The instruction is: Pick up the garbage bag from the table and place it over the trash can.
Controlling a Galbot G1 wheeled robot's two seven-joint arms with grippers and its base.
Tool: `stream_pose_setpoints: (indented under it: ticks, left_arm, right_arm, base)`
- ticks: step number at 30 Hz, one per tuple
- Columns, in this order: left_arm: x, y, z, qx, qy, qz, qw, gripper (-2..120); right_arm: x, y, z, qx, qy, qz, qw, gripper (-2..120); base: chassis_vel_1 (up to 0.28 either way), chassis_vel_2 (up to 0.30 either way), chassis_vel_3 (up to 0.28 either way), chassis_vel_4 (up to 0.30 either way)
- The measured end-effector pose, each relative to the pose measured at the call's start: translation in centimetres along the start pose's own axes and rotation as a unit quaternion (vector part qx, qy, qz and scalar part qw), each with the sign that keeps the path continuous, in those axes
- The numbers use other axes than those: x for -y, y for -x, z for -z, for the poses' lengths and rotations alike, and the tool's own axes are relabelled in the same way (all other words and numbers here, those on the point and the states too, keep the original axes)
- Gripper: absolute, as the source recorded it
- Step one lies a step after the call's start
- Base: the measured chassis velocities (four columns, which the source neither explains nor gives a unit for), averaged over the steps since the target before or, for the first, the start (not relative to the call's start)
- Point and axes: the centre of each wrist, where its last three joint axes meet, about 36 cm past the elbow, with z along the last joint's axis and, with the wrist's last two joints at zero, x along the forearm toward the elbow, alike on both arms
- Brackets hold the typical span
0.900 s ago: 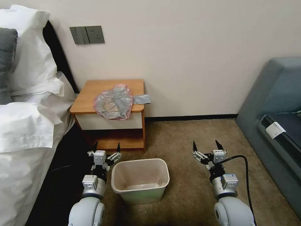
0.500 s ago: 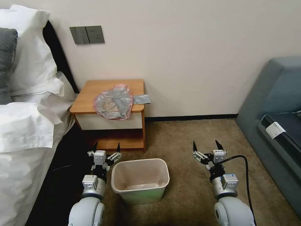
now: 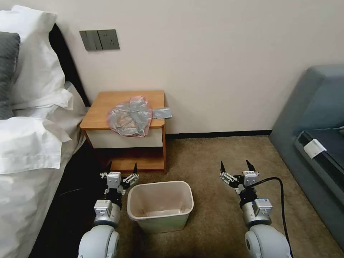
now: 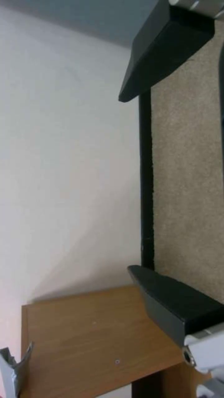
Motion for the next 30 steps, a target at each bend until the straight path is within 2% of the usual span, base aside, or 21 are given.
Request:
stream_pose_setpoints:
  ticks: [13,14,15,16,17,18,19,21,25,30]
  left_arm:
    - [-0.1,0.0,0.1,0.001,-0.001,0.002,1.0,100]
    - [-0.5,-0.2,0.5,0.002,-0.006,0.008,0.9999,100]
    - [-1.7,-0.8,1.7,0.006,-0.018,0.029,0.9994,100]
    - [-1.7,-0.8,1.7,0.006,-0.018,0.029,0.9994,100]
    - [-3.0,-1.7,3.3,0.011,-0.033,0.053,0.998,100]
    - [-4.2,-2.6,4.8,0.015,-0.046,0.075,0.996,100]
    - [-4.2,-2.6,4.8,0.015,-0.046,0.075,0.996,100]
    - [-5.3,-3.4,6.1,0.022,-0.049,0.092,0.9944,100]
    - [-5.4,-3.8,6.4,0.022,-0.047,0.091,0.9945,100]
    - [-5.4,-3.7,6.0,0.022,-0.046,0.069,0.9963,100]
  right_arm:
    - [0.1,0.0,0.3,0.0,0.001,-0.002,1.0,100]
    - [0.3,0.0,0.8,-0.001,0.005,-0.003,1.0,100]
    - [1.0,-0.1,3.2,0.002,0.019,-0.012,1.0,100]
    - [1.0,-0.1,3.2,0.002,0.019,-0.012,1.0,100]
    - [1.5,-0.2,4.8,0.007,0.027,-0.015,0.999,100]
    - [1.6,-0.3,5.1,0.0,0.037,-0.01,0.999,100]
    - [1.6,-0.3,5.1,0.0,0.037,-0.01,0.999,100]
    - [1.6,-0.4,5.4,-0.002,0.043,-0.006,0.999,100]
    - [1.5,-0.5,5.4,-0.004,0.046,-0.005,0.999,100]
    - [1.3,-0.7,5.2,-0.009,0.048,0.005,0.999,100]
  base:
    - [0.0,0.0,0.0,0.0]
    - [0.0,0.0,0.0,0.0]
    - [0.0,0.0,0.0,0.0]
    - [0.0,0.0,0.0,0.0]
    - [0.0,0.0,0.0,0.0]
    - [0.0,0.0,0.0,0.0]
    - [0.0,0.0,0.0,0.0]
    - [0.0,0.0,0.0,0.0]
    - [0.0,0.0,0.0,0.0]
    - [0.0,0.0,0.0,0.0]
